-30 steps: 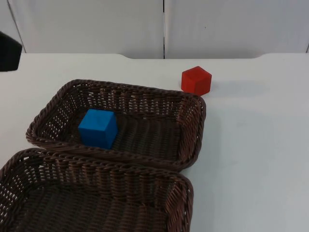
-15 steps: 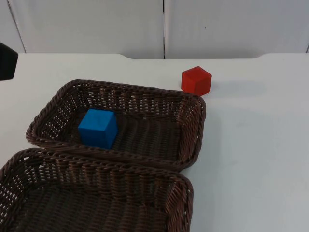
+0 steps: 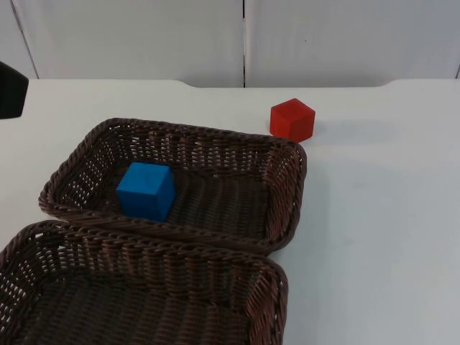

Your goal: Pick up one cube with the left hand and place it into the upper basket. Pick up one cube with the right hand and place it into the lower basket.

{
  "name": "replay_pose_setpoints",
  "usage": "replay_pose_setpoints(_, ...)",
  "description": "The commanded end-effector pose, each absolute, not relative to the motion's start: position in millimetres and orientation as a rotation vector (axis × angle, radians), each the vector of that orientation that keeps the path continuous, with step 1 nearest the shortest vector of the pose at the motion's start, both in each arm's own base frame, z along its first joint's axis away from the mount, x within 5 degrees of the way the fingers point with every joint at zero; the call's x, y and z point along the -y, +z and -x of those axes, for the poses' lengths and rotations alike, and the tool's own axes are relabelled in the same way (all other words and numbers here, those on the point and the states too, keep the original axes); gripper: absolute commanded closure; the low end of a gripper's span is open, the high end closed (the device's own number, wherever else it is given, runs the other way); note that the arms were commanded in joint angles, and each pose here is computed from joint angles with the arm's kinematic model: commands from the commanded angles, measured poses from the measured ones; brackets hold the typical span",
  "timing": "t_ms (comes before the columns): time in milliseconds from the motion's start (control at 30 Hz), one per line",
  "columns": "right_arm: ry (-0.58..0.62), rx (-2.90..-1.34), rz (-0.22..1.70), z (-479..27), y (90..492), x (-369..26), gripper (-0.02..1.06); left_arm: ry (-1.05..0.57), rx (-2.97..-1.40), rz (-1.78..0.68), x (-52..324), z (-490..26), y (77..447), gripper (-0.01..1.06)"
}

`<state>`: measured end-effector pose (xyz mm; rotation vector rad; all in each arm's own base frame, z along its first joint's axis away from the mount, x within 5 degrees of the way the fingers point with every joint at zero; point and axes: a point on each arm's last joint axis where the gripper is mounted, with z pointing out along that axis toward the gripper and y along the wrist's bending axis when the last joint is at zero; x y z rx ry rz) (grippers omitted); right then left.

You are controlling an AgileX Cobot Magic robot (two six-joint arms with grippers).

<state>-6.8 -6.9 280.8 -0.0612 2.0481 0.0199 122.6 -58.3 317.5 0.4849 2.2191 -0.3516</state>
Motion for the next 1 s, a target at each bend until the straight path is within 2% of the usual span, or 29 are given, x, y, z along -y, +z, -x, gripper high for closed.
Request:
replay_pose_setpoints(0, 0.024, -2.004, 0.05, 10, 289, 7, -0.01, -0.361, -2.217, -0.492, 59, -121, 317, 0.0)
replay_pose_setpoints(267, 0.007, -1.997, 0.078, -12, 330, 4, 0.0, -0.361, -2.215, -0.491, 59, -121, 317, 0.0)
replay_pose_setpoints(433, 0.006, -2.016, 0.086, -49, 359, 0, 0.0, -0.361, -2.215, -0.491, 59, -121, 317, 0.0)
replay_pose_setpoints(700, -0.002, -2.097, 0.099, -95, 382, -5, 0.0, -0.361, -2.215, -0.491, 59, -121, 317, 0.0)
replay_pose_setpoints(967, -0.024, -2.198, 0.138, -145, 388, -11, 0.0, -0.361, -2.22, -0.493, 59, -121, 317, 0.0)
